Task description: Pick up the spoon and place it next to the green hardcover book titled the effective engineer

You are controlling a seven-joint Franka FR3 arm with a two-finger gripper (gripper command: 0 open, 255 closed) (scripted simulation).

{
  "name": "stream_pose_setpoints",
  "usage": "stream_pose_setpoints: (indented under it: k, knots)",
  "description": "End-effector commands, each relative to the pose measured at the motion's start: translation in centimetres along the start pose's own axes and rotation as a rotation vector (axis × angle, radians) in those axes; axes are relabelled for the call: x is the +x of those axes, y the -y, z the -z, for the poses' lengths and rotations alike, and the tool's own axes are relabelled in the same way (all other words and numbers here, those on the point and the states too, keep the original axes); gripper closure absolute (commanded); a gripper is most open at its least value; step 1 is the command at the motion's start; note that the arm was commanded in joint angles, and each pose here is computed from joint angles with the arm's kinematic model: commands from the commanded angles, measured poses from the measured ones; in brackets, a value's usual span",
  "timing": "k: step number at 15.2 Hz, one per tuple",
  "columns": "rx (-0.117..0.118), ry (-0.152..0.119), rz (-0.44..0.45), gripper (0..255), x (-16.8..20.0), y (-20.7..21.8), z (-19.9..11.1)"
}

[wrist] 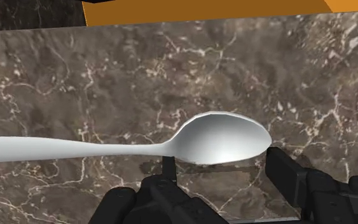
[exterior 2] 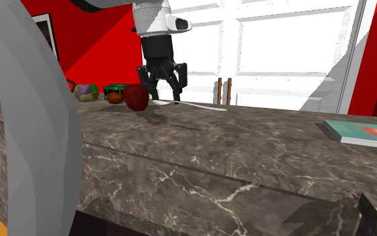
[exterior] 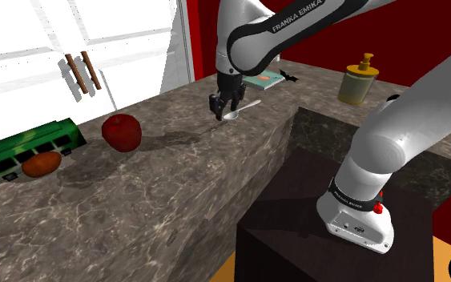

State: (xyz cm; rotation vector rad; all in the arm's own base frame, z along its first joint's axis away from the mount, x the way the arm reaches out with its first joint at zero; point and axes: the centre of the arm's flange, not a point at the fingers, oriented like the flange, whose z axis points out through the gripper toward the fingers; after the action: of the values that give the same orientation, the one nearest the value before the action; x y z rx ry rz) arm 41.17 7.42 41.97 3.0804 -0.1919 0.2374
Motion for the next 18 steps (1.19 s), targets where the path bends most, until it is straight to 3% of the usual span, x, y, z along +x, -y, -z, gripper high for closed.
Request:
stream_pose_setpoints:
  k: [1, 18]
  knots:
    - [0.000, 0.000, 0.002, 255, 0.1, -2.7, 0.0]
    - [0.000, 0.000, 0.002, 255, 1.7, -25.0, -1.1]
